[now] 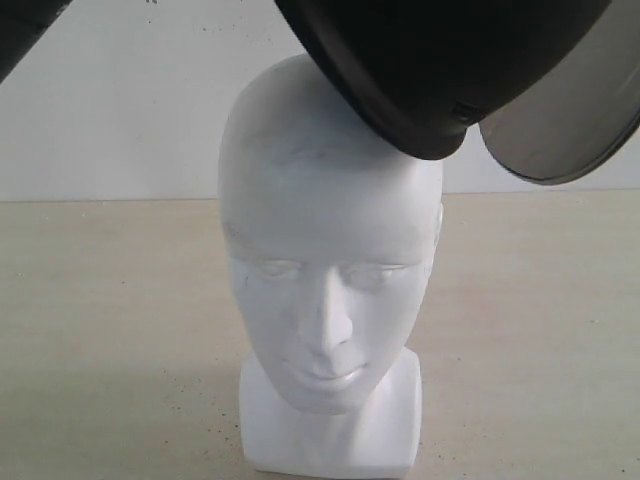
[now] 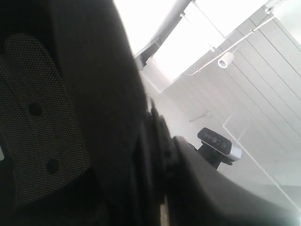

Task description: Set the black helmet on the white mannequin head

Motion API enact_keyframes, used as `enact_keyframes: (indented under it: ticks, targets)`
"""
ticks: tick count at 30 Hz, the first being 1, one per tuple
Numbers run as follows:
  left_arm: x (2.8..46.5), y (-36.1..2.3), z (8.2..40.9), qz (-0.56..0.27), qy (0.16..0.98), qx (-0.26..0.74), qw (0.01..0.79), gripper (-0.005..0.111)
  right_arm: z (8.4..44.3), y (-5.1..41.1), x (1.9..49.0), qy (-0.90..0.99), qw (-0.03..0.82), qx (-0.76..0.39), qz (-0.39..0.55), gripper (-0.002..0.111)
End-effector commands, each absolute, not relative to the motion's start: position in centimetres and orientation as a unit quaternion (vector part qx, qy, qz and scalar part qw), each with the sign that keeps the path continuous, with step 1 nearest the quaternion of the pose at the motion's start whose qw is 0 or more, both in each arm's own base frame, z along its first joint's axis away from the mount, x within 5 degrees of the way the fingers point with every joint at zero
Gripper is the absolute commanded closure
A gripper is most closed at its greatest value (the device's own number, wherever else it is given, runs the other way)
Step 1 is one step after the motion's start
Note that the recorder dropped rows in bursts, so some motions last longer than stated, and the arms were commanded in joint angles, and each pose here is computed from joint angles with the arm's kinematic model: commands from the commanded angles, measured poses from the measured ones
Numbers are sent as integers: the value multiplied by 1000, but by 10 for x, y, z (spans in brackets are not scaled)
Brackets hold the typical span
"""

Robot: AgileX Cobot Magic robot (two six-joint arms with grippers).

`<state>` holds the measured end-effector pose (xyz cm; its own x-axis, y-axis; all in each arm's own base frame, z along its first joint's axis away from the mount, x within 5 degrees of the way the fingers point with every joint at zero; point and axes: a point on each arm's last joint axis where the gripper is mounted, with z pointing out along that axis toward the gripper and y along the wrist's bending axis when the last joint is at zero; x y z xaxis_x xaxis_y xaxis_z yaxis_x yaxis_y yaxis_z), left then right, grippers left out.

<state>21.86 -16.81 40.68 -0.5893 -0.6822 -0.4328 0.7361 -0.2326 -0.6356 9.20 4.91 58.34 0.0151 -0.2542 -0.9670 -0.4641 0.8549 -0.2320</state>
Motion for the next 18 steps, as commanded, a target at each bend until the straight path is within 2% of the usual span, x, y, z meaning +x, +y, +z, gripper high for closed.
enact_keyframes:
  ticks: [1,18]
  targets:
    - [218,-166,415,-794,386,38,469,102,583,55,102,697,662,-267,66,108]
    - [216,-172,410,-760,402,91,503,102,578,73,126,702,653,-277,62,108]
